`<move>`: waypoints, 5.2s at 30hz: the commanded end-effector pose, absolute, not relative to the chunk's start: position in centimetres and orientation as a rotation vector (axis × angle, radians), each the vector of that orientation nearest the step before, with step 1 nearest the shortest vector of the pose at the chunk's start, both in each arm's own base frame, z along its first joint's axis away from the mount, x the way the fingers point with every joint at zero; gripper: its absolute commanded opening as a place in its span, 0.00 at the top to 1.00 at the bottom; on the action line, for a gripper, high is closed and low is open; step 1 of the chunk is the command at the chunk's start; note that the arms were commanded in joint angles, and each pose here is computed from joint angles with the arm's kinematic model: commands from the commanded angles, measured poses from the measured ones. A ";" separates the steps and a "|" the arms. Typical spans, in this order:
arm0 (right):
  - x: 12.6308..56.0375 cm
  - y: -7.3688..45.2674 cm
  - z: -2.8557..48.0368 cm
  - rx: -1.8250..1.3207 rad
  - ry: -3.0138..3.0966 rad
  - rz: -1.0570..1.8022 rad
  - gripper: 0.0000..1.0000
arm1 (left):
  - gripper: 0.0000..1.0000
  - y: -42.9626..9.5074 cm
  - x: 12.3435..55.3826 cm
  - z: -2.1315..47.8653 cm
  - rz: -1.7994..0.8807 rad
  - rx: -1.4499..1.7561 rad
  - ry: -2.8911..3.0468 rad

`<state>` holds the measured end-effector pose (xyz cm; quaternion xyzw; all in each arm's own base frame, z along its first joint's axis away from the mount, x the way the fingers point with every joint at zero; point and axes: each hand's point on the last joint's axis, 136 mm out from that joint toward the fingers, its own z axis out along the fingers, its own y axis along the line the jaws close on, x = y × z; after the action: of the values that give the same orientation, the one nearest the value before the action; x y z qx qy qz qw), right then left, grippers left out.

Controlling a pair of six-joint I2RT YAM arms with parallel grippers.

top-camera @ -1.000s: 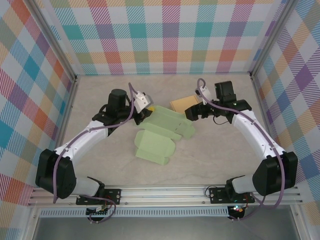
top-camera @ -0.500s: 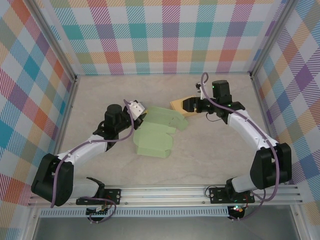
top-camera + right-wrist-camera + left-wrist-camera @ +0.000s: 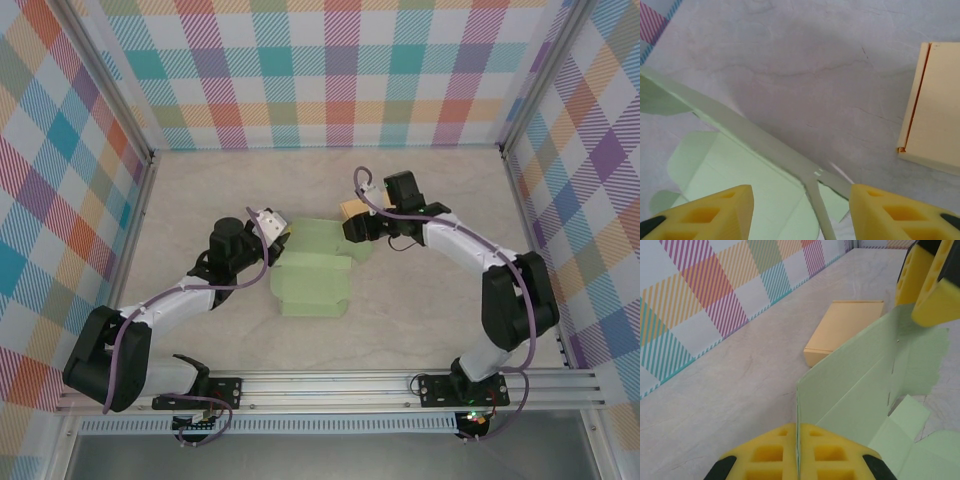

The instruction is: Fold the paper box

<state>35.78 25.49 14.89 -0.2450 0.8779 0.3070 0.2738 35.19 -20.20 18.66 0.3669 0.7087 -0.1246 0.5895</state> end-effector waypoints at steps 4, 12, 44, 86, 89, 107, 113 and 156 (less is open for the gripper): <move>36.6 26.3 14.5 -0.737 2.342 0.760 0.63 | 0.96 -19.7 35.3 17.7 -0.290 0.839 1.685; 36.1 27.2 14.1 -0.981 2.279 0.650 0.96 | 0.58 -20.2 34.4 17.3 -0.288 0.995 1.762; 35.2 28.5 15.6 -1.206 2.174 0.626 0.94 | 0.63 -21.9 37.2 16.8 -0.219 1.442 1.874; 37.5 28.0 16.8 -1.102 2.076 0.503 1.00 | 0.62 -22.9 36.4 14.4 -0.220 1.550 1.948; 37.6 27.9 16.7 -1.100 2.079 0.497 1.00 | 0.60 -22.8 36.0 14.1 -0.226 1.560 1.965; 37.8 26.5 17.1 -0.860 2.203 0.546 0.74 | 0.92 -22.2 37.5 13.9 0.037 1.519 1.893; 37.7 22.3 18.4 -0.401 2.353 0.630 0.60 | 0.92 -22.2 37.6 16.2 0.279 1.405 1.709; 36.6 29.5 15.5 -0.077 2.553 1.094 0.53 | 0.94 -25.7 35.4 13.2 0.417 1.481 1.632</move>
<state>36.74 28.17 14.67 -0.0269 0.9155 0.3567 0.1843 35.60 -24.24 12.85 0.5912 0.6650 0.1769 0.4206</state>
